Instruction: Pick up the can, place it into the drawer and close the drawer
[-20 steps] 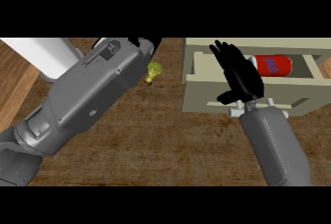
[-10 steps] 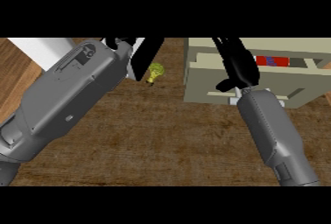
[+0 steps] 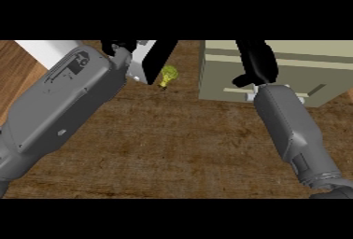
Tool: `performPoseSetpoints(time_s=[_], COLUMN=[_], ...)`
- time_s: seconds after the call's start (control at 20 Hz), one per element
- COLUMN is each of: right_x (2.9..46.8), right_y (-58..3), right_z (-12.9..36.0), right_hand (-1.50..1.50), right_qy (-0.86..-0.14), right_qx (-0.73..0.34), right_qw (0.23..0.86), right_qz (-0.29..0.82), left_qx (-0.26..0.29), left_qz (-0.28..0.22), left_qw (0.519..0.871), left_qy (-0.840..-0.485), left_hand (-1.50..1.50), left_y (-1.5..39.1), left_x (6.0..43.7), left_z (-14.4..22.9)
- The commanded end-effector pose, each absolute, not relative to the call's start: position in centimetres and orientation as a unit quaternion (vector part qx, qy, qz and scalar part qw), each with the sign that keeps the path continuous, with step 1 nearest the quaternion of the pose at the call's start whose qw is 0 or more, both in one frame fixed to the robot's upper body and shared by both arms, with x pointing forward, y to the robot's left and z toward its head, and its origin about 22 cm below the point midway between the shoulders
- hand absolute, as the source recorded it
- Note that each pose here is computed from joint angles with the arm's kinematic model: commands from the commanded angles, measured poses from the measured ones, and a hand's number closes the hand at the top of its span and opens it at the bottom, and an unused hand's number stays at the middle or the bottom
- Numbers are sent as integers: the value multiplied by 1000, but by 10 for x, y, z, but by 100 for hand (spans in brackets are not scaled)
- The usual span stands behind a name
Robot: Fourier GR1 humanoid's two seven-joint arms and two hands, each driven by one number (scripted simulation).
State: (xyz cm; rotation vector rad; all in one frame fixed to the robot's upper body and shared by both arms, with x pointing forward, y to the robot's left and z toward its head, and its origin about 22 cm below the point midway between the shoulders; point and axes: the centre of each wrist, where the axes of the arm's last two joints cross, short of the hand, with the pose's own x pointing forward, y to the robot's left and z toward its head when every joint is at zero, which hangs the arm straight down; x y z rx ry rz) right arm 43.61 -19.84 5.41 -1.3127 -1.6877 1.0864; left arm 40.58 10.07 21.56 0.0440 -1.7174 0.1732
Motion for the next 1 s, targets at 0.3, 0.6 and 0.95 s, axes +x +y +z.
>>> performPoseSetpoints(time_s=[0.3,0.6,0.95], right_x=[458,467,474], right_y=[-211,-212,-205], right_z=[85,109,131], right_hand=[-150,-150,-150], right_qy=[-654,-643,-660], right_qx=[-540,-561,-508], right_qw=[362,358,381], right_qz=[387,380,401], left_qx=[12,12,-1], left_qz=[64,53,61], left_qw=[647,644,649], left_qy=[-760,-763,-758], left_hand=[-150,-150,-150], left_y=[113,114,120], left_x=[393,389,385], left_z=[216,229,243])
